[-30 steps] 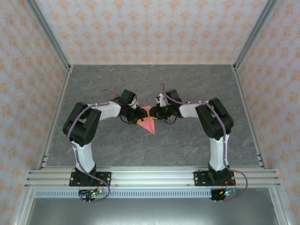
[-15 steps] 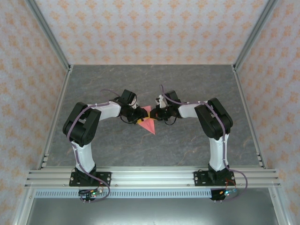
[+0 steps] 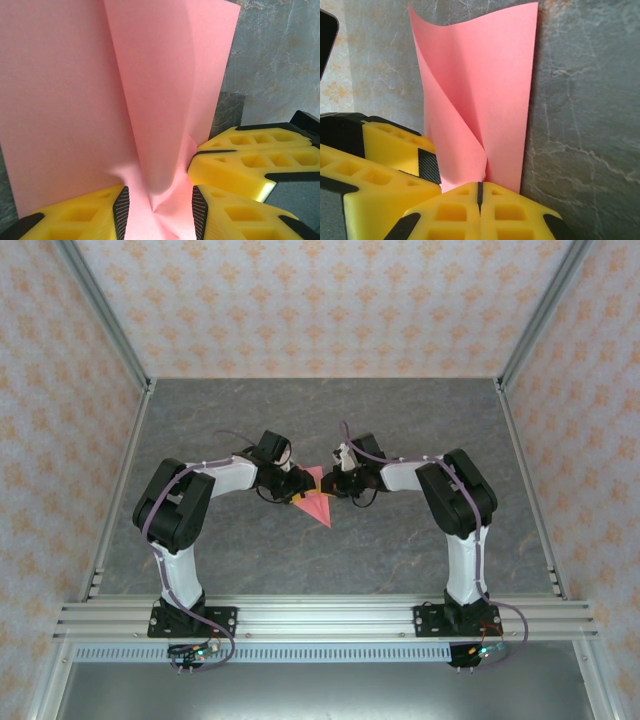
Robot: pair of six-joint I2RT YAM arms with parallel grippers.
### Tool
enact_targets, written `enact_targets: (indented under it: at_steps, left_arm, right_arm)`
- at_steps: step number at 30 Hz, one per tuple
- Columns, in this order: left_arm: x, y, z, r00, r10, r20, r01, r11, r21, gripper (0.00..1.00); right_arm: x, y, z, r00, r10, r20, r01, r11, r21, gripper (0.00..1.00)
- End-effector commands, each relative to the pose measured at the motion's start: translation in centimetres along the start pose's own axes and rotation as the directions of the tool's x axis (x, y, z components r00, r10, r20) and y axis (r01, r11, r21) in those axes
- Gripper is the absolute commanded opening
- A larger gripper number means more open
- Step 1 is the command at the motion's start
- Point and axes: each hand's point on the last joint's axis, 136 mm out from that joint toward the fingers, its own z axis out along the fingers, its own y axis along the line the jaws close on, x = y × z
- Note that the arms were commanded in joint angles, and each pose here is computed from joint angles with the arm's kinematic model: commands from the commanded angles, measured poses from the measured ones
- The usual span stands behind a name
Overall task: Fold a paper plane with a square sheet of paper (fold left side to right side)
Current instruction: Fourth fold the wing at the center of the table.
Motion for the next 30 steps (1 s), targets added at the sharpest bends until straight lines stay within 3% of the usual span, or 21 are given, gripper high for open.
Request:
enact_targets:
  at_steps: [1,30]
  left_arm:
    - [0.3,0.7,-0.4,1.0,0.019,0.011,-0.019,0.999,-0.034,0.42]
    - [0.4,0.9,-0.1,1.0,0.017,0.007,-0.017,0.999,-0.036,0.42]
  right_arm:
    - [-1.5,1.3,-1.6,0.998,-0.051,0.045,0.051,0.999,0.014,0.07]
    - [-1.5,-0.2,-1.3,0.998,-0.061,0.021,0.059,0.994,0.092,0.08]
